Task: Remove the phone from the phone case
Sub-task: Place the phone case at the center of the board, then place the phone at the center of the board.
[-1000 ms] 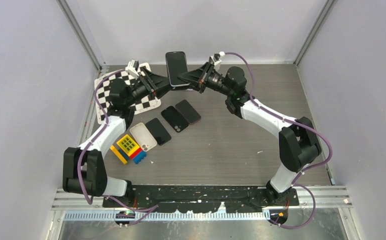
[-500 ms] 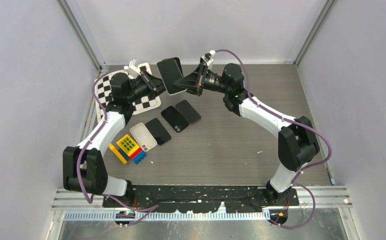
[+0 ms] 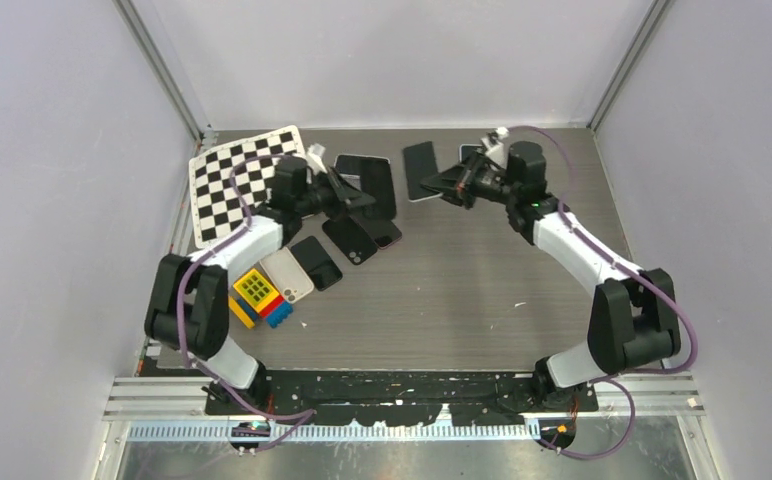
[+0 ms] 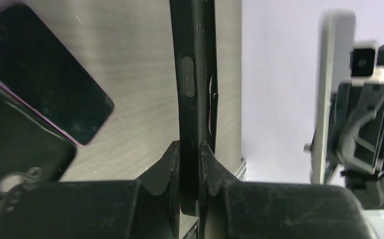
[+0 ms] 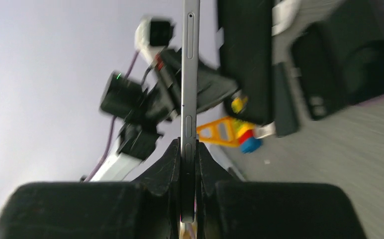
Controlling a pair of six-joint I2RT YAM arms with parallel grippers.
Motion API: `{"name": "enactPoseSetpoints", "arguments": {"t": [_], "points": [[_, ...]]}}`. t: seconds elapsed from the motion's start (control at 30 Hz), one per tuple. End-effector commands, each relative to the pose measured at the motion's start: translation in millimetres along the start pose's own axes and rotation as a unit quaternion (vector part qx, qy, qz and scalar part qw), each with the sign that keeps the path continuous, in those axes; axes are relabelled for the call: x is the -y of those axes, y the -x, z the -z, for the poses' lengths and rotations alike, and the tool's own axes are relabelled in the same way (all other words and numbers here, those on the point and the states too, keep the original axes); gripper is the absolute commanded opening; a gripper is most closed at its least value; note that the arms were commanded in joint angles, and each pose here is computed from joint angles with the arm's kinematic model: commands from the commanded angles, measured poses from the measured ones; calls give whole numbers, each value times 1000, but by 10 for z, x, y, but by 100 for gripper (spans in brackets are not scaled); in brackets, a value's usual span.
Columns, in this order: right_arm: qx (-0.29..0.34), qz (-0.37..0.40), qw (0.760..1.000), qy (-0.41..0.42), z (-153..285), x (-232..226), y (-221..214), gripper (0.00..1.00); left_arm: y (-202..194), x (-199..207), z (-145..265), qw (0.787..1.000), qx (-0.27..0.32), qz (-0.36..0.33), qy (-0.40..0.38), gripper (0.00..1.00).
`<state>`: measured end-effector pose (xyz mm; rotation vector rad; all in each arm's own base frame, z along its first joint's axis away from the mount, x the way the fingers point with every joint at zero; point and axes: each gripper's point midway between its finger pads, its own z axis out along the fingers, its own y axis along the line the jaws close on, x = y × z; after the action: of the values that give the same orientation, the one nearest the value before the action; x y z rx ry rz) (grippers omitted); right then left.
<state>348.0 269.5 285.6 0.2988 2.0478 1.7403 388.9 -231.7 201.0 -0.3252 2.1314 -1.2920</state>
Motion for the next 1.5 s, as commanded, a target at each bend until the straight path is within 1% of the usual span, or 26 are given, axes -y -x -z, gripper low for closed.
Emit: {"name": "enactPoseSetpoints", "arguments": {"t": [0.0, 0.03, 0.07, 0.1, 0.13, 0.2, 0.3, 0.37, 0.43, 0.57, 0.6, 0.77, 0.9, 0.97, 1.03, 1.1, 1.13, 1.17, 1.23, 1.27, 1.3, 1.33, 1.37, 1.43, 1.47], "points": [[106, 20, 979, -172, 578, 745, 341, 1, -557, 51, -367, 998, -58, -23, -10, 0], [112, 36, 973, -199, 683, 890, 344, 1, -696, 37, -473, 997, -75, -26, -10, 0], [131, 16, 958, -254, 867, 1138, 385, 1, -829, 41, -574, 995, -90, -33, -11, 0], [142, 20, 947, -288, 986, 1293, 412, 1, -978, 52, -671, 993, -105, -43, -14, 0], [146, 5, 939, -312, 1116, 1419, 412, 0, -1085, 31, -768, 992, -116, -47, -14, 0], [152, -5, 929, -338, 1277, 1600, 398, 1, -1281, 82, -943, 988, -140, -55, -22, 0], [148, -8, 919, -366, 1395, 1832, 305, 1, -1567, 79, -1171, 983, -172, -61, -24, 0], [133, -15, 922, -362, 1378, 1920, 217, 1, -1683, 58, -1285, 982, -181, -56, -15, 1], [123, -18, 927, -353, 1345, 2004, 152, 1, -1760, 7, -1375, 982, -185, -46, -1, 8], [97, -15, 929, -357, 1333, 2190, 29, 1, -1868, -131, -1470, 980, -198, -24, 26, 14], [91, -13, 928, -361, 1342, 2243, 4, 1, -1889, -175, -1475, 979, -201, -21, 34, 17], [73, 0, 922, -381, 1384, 2415, -63, 1, -1973, -302, -1466, 974, -214, -33, 73, 40], [39, 5, 916, -400, 1411, 2575, -151, 1, -2020, -381, -1499, 969, -228, -32, 93, 58], [27, 1, 909, -416, 1445, 2644, -183, 1, -2039, -414, -1500, 965, -238, -27, 106, 62], [21, -7, 905, -424, 1457, 2702, -209, 3, -2048, -424, -1500, 963, -244, -24, 115, 64], [16, -18, 901, -434, 1470, 2749, -235, 9, -2051, -467, -1480, 960, -248, -27, 129, 66], [15, -20, 898, -439, 1473, 2764, -245, 15, -2056, -504, -1454, 957, -249, -29, 143, 67], [15, -28, 892, -452, 1508, 2799, -261, 18, -2048, -552, -1426, 955, -249, -30, 160, 69], [18, -36, 887, -461, 1535, 2814, -283, 30, -2030, -575, -1388, 952, -250, -34, 176, 72], [18, -37, 885, -464, 1547, 2807, -294, 33, -2023, -580, -1371, 950, -251, -36, 182, 74], [20, -37, 881, -471, 1572, 2824, -296, 38, -2025, -590, -1358, 948, -253, -38, 187, 75], [19, -38, 877, -478, 1600, 2830, -311, 41, -2029, -594, -1346, 947, -256, -40, 191, 77], [27, -34, 869, -492, 1651, 2861, -283, 48, -2022, -579, -1339, 946, -258, -43, 191, 78], [41, -24, 860, -508, 1713, 2879, -238, 57, -2037, -533, -1337, 945, -267, -46, 181, 79], [46, -18, 858, -511, 1731, 2863, -215, 58, -2048, -504, -1334, 945, -272, -44, 176, 79]]}}
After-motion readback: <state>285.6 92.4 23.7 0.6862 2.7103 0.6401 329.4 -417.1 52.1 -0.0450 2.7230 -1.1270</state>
